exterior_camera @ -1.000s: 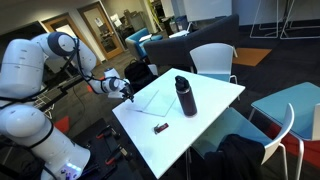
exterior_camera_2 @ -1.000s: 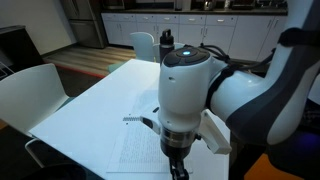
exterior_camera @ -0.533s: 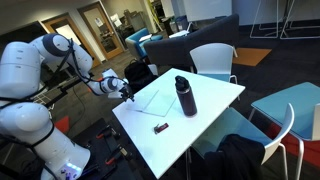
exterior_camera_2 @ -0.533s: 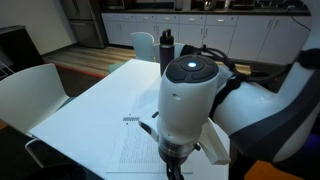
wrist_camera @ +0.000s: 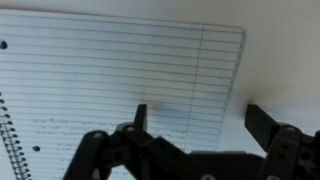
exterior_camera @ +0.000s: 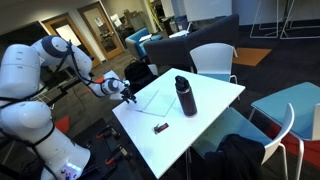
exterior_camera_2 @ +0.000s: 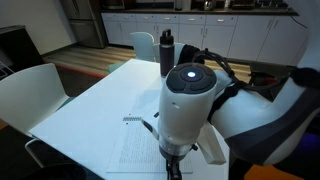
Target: Flip the book's pages
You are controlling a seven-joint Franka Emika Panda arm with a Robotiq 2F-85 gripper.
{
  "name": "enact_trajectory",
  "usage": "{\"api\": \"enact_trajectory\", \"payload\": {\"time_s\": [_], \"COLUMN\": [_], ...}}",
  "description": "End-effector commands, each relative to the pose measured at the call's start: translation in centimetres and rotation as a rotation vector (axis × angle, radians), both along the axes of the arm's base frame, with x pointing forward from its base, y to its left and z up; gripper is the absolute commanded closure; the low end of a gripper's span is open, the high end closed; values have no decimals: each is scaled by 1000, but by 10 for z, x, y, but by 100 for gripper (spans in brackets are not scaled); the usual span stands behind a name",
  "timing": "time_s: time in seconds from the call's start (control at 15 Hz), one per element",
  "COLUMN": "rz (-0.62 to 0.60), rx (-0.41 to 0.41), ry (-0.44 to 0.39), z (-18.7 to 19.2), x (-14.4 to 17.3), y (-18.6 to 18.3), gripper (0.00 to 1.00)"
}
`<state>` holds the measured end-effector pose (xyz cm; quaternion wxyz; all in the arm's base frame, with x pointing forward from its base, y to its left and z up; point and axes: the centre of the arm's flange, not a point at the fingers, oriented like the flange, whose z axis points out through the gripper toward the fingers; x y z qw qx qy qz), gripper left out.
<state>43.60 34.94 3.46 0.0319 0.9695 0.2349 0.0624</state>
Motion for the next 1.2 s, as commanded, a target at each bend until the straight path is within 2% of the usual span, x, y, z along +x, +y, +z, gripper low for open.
{"api": "enact_trajectory", "payload": {"time_s": [0.0, 0.4, 0.47, 0.53, 1.13], "rz": [-42, -74, -83, -86, -107], "rx": [-9, -10, -9, -7, 1], "ry": [-7, -6, -3, -3, -20], "z": [-1, -1, -1, -1, 8], "x": [0, 2, 3, 3, 7], "y": [-1, -6, -8, -8, -9], "gripper": [0, 0, 6, 26, 93]}}
